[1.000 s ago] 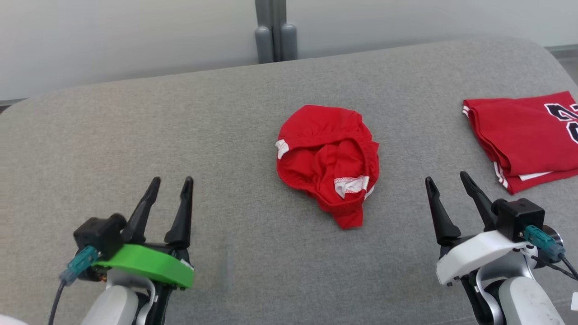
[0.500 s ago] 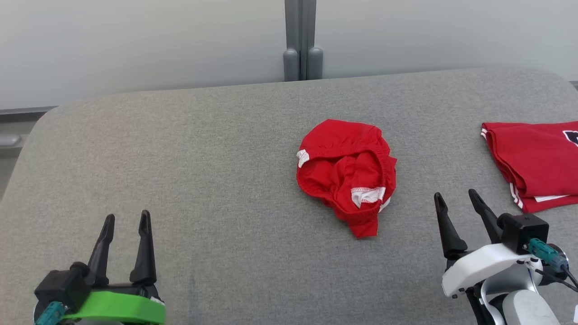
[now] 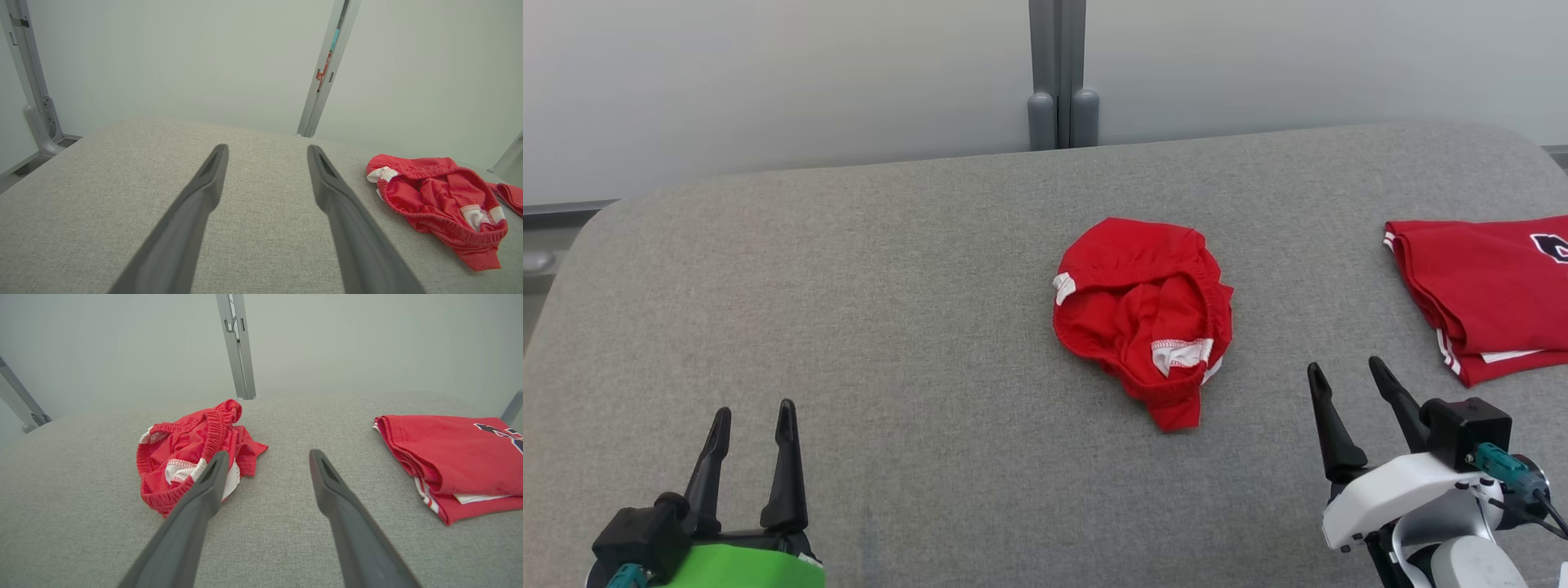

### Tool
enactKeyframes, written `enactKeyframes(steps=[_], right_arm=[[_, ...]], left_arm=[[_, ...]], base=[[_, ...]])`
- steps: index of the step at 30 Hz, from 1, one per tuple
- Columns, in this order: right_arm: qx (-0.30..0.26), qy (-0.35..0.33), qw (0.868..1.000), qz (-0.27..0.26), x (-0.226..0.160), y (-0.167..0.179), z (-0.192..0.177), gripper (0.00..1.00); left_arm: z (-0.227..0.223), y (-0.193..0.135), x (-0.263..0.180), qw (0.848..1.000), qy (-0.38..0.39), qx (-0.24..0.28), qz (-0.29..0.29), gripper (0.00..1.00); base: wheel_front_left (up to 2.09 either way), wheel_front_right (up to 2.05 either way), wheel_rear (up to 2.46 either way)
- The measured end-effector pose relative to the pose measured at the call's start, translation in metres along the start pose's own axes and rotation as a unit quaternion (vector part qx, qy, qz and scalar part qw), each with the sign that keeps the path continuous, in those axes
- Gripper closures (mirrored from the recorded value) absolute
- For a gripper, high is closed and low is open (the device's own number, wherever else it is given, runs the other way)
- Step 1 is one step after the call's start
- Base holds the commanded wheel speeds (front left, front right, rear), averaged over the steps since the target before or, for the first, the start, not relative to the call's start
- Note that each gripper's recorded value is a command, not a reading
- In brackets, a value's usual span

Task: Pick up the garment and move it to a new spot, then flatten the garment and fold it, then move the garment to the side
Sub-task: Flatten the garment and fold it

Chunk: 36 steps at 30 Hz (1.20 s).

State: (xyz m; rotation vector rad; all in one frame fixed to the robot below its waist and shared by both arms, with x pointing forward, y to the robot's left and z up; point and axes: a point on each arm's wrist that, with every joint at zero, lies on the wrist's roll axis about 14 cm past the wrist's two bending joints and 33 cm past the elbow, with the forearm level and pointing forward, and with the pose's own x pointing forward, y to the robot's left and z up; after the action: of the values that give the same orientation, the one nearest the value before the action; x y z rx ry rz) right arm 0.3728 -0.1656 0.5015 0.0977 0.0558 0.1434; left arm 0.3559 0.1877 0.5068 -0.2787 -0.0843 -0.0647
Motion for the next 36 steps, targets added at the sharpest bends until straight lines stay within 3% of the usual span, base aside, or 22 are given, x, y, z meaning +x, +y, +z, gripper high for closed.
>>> enactKeyframes(steps=[16, 23, 29, 36], right_arm=[[0.002, 0.007, 1.0, 0.006, 0.002, 0.004, -0.005, 0.0], [0.003, 0.009, 1.0, -0.005, -0.002, -0.002, -0.006, 0.0], [0.008, 0.005, 1.0, -0.027, -0.007, -0.014, -0.004, 0.0], [0.009, 0.003, 0.998, -0.058, -0.018, -0.032, -0.005, 0.0]], left_arm=[[-0.013, -0.002, 0.003, 1.0, 0.019, -0.001, -0.003, 0.0], [-0.02, -0.056, 0.031, 0.995, 0.042, -0.006, -0.094, 0.0], [-0.042, -0.15, 0.052, 0.965, 0.123, -0.012, -0.23, 0.0], [-0.081, -0.244, 0.045, 0.904, 0.244, -0.019, -0.351, 0.0]], base=[[0.0, 0.0, 0.0], [0.0, 0.0, 0.0], [0.0, 0.0, 0.0], [0.0, 0.0, 0.0]])
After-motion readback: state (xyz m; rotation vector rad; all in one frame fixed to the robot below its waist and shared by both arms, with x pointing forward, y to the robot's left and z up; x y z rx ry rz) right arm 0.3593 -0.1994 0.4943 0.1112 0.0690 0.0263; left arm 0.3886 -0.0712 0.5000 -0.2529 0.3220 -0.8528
